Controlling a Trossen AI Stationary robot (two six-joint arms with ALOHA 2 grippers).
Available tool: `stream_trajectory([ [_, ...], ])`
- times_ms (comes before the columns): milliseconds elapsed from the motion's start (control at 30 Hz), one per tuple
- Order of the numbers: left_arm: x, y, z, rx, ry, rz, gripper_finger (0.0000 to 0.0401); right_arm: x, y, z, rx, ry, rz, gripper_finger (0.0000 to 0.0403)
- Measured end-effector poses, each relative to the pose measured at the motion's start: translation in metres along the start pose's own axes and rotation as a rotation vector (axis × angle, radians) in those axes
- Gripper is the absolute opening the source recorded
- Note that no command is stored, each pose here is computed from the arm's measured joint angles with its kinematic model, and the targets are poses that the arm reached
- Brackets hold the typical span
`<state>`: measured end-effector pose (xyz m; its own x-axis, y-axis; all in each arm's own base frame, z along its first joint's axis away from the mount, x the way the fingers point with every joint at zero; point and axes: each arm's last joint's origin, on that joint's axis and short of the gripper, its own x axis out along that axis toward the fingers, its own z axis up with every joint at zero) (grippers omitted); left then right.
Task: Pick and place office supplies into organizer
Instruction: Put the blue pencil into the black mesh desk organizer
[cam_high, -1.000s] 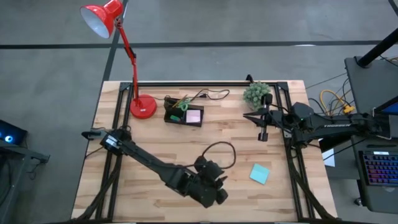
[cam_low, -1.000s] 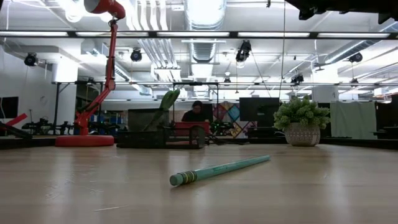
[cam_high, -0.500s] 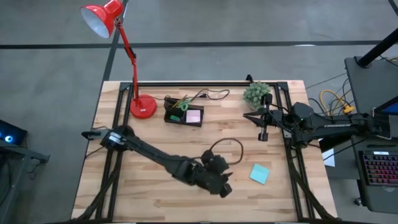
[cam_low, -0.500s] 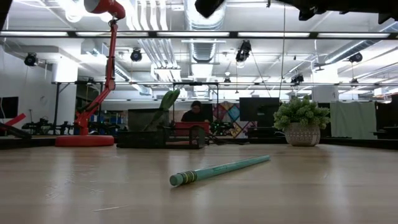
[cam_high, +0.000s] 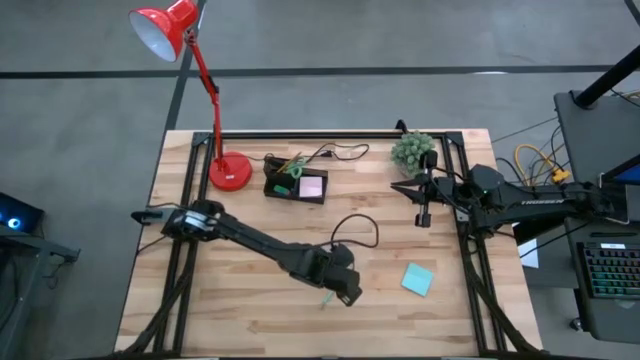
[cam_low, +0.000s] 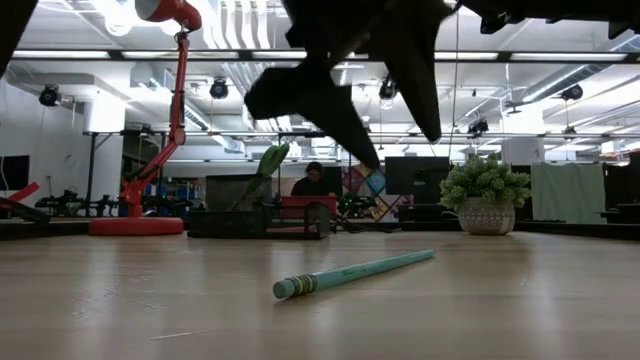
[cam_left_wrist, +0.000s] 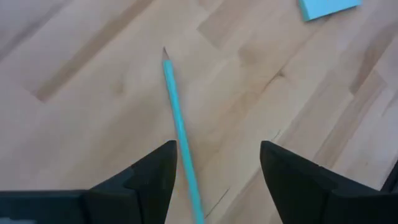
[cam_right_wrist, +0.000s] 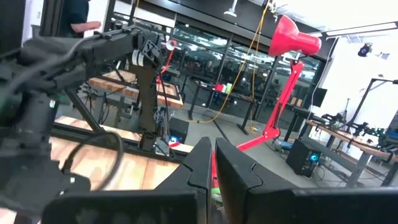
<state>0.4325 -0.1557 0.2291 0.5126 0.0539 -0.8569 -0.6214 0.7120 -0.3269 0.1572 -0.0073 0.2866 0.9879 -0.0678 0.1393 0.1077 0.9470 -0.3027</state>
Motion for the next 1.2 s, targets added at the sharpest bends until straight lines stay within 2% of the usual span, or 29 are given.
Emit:
stream_trajectory([
  [100, 0.010, 0.005, -0.006, -0.049, 0.029, -0.002, 0.0217, 0.000, 0.000, 0.000, -0.004, 0.000, 0.000, 0.0013],
  [267, 0.019, 0.010, -0.015, -0.044, 0.058, -0.007, 0.0216, 0.000, 0.000, 0.000, -0.007, 0.000, 0.000, 0.0013],
  [433, 0.024, 0.013, -0.022, -0.034, 0.067, 0.002, 0.0196, 0.000, 0.000, 0.000, -0.008, 0.000, 0.000, 0.0013],
  [667, 0.046, 0.005, -0.032, -0.031, 0.118, -0.100, 0.0167, 0.000, 0.000, 0.000, -0.010, 0.000, 0.000, 0.0013],
  [1000, 0.050, 0.010, -0.036, 0.001, 0.158, -0.035, 0.0151, 0.000, 0.000, 0.000, -0.008, 0.000, 0.000, 0.0013],
  [1200, 0.050, 0.010, -0.036, 0.000, 0.157, -0.038, 0.0150, 0.000, 0.000, 0.000, -0.006, 0.001, 0.000, 0.0013],
])
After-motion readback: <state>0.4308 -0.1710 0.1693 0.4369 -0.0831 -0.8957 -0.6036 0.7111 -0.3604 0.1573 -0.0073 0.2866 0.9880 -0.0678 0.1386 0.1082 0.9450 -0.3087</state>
